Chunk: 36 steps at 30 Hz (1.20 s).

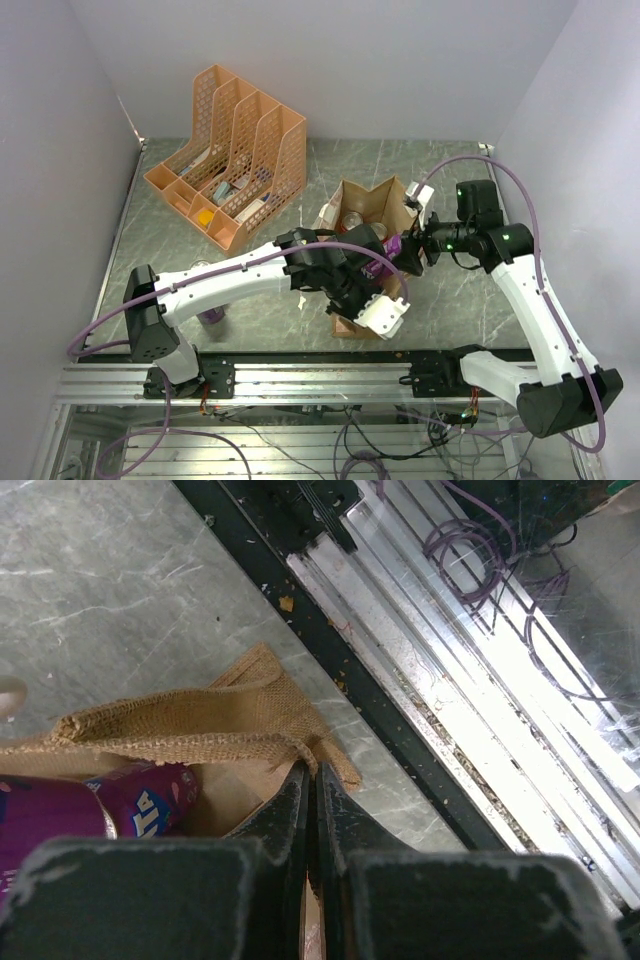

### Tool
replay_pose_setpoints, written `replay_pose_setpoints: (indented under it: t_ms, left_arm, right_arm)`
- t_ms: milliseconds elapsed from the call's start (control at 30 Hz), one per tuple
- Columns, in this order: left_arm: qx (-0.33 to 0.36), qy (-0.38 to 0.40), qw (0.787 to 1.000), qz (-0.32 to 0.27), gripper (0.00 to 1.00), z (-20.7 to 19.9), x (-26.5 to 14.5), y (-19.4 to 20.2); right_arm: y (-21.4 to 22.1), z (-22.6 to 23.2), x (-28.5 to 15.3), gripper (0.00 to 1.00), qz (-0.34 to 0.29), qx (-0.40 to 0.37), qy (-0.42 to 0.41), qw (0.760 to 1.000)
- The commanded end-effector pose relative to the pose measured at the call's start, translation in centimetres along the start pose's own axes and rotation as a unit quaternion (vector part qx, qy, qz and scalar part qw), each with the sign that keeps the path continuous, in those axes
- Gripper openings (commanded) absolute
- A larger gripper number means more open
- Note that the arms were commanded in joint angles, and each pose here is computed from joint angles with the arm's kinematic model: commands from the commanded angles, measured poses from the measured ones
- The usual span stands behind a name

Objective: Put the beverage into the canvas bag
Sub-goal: Place the drink in the canvas bag.

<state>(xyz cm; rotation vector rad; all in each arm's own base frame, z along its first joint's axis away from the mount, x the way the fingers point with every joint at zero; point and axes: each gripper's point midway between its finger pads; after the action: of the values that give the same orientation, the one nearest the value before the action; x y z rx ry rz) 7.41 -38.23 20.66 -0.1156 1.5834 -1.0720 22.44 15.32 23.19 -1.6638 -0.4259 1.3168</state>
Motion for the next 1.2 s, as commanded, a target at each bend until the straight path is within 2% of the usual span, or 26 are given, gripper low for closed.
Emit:
replay_pose_setpoints:
  t_ms: [0,500,667,1167]
  left_arm:
    - [0.003,0.022,0.999,0.046,0.1,-1.2,0.4,2.3]
    - [0.034,0.027,0.998,0.043,0.1,-2.3,-0.7,2.7]
    - [0.034,0.012,0.998,0.045,0.11,-1.7,-1.4,2.6]
    - [0.031,-0.017,0.999,0.027,0.1,-0.7,-3.0,2.2]
  right_arm:
    - [-1.5,0.3,0.4,0.0,-0.016,-0.014,-0.041,0.999]
    - [-3.4,0.1,4.5,0.0,0.04,-0.077,-0.077,0.993]
    - [-4.4,0.5,4.8,0.0,0.034,-0.092,-0.078,0.992]
    - [-2.7,3.1,7.1,0.0,0.087,-0.161,-0.113,0.977]
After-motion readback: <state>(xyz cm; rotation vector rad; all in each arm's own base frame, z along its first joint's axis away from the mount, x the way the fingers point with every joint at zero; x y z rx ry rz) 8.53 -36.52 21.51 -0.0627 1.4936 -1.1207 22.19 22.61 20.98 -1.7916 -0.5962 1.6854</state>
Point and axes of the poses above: each gripper's point midway between its finger pads, its own x axis out along the fingers, its own z axis along the line the jaws close on, y = z × x, and after that the axes turned 7 degrees about -x, right-handed
